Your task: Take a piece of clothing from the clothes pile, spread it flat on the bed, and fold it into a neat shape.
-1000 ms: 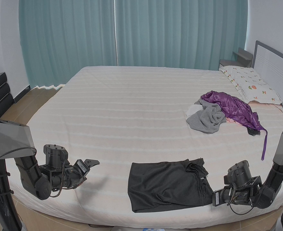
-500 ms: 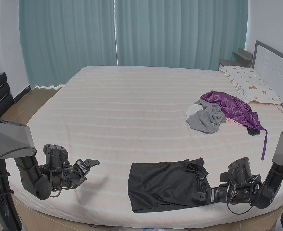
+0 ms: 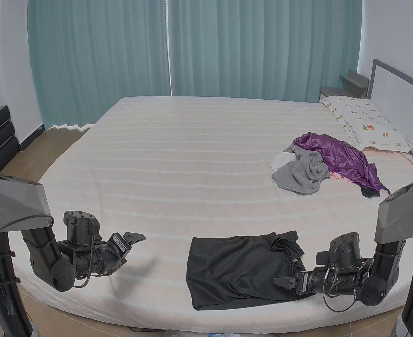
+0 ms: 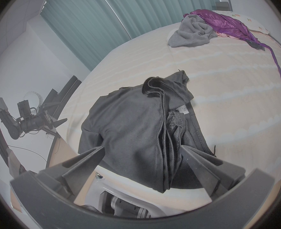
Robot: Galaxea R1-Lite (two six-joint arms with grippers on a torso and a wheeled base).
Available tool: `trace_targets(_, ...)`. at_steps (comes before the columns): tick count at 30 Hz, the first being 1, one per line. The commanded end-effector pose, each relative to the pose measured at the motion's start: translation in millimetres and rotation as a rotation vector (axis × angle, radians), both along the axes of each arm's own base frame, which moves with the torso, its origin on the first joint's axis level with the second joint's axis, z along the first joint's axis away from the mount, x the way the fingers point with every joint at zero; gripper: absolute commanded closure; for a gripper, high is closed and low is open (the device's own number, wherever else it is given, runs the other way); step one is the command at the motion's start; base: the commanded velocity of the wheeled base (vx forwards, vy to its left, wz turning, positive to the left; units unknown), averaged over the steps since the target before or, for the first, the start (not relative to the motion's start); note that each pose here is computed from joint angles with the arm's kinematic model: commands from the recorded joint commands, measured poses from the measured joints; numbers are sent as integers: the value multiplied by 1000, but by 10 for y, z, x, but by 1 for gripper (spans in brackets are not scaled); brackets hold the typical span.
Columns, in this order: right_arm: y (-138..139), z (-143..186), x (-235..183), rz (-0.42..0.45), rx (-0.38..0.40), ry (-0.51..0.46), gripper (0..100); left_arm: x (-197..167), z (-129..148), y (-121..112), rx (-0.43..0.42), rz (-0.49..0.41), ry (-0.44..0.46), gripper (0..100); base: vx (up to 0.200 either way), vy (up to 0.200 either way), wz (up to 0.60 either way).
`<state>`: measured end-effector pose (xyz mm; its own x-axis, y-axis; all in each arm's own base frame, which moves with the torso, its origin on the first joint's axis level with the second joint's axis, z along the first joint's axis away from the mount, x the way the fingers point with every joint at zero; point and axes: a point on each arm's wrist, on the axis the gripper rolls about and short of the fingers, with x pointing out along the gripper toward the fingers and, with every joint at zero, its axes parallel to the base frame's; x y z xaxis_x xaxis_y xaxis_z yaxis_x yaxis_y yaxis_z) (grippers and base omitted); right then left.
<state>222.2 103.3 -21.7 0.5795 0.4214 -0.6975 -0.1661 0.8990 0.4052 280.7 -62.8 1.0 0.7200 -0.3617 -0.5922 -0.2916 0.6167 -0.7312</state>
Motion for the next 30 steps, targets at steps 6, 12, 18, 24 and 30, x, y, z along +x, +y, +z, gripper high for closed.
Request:
trace_targets(6,-100,-228,-66,-4,-55,78,100,1,-5,-1,-1,1,2,0,0,0,0)
trace_targets(12,-208,-189,-56,-40,-62,68,100,1,-5,-1,-1,1,2,0,0,0,0)
trace_targets(18,-257,-144,-119,-39,-71,70,100,1,-5,-1,0,2,2,0,0,0,0)
trace_targets(24,-320,-91,-126,-52,-77,53,100,2,-4,-1,-2,1,1,0,0,0,0)
trace_targets(30,-440,-94,-115,-60,-115,41,100,2,-4,-1,-2,1,1,0,0,0,0)
